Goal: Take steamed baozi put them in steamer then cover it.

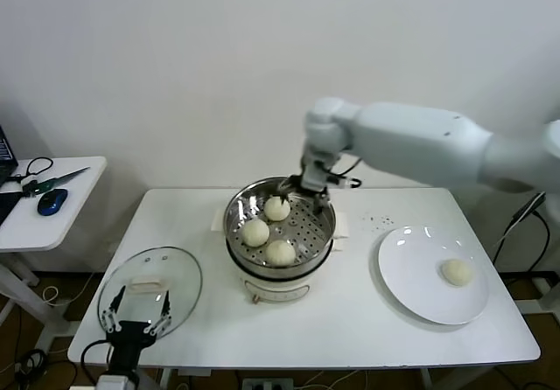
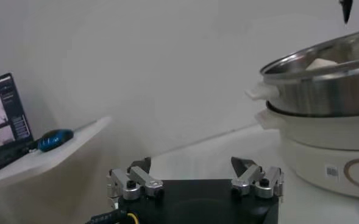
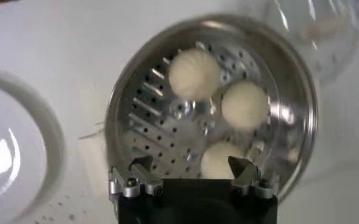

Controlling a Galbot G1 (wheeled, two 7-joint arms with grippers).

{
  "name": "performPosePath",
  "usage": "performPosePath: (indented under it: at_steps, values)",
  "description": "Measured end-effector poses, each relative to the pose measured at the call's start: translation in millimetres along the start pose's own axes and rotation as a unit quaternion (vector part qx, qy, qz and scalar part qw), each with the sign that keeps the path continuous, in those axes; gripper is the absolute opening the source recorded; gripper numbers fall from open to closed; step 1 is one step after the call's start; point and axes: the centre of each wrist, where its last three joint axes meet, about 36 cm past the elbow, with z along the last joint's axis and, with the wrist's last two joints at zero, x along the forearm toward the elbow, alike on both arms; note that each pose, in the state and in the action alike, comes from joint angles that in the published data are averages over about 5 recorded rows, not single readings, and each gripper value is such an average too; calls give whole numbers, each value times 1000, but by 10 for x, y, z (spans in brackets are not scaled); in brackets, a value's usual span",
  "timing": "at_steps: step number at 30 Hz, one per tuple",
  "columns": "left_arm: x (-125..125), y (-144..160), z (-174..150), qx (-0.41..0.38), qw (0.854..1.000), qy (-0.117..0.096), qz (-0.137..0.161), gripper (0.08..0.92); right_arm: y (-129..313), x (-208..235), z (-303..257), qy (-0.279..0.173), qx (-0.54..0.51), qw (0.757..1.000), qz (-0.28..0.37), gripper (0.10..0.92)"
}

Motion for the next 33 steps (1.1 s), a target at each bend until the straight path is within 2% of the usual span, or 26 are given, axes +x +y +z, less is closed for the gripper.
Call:
performPosePath:
  at_steps: [6, 13, 25, 33]
  values:
    - [-16, 8, -46, 0, 1000, -4, -2, 823, 808, 61, 550, 18, -175, 984, 2, 823]
    - [-9, -33, -52, 5, 1000, -3, -1, 823, 1786, -196, 955, 26, -307, 951, -19, 823]
    - [66, -38, -34, 5, 1000, 6, -8, 823, 3009, -803, 1226, 55, -411, 908, -68, 823]
    - [82, -49, -22, 3, 1000, 10, -10, 823, 3477, -1041, 1272, 65, -447, 888, -89, 823]
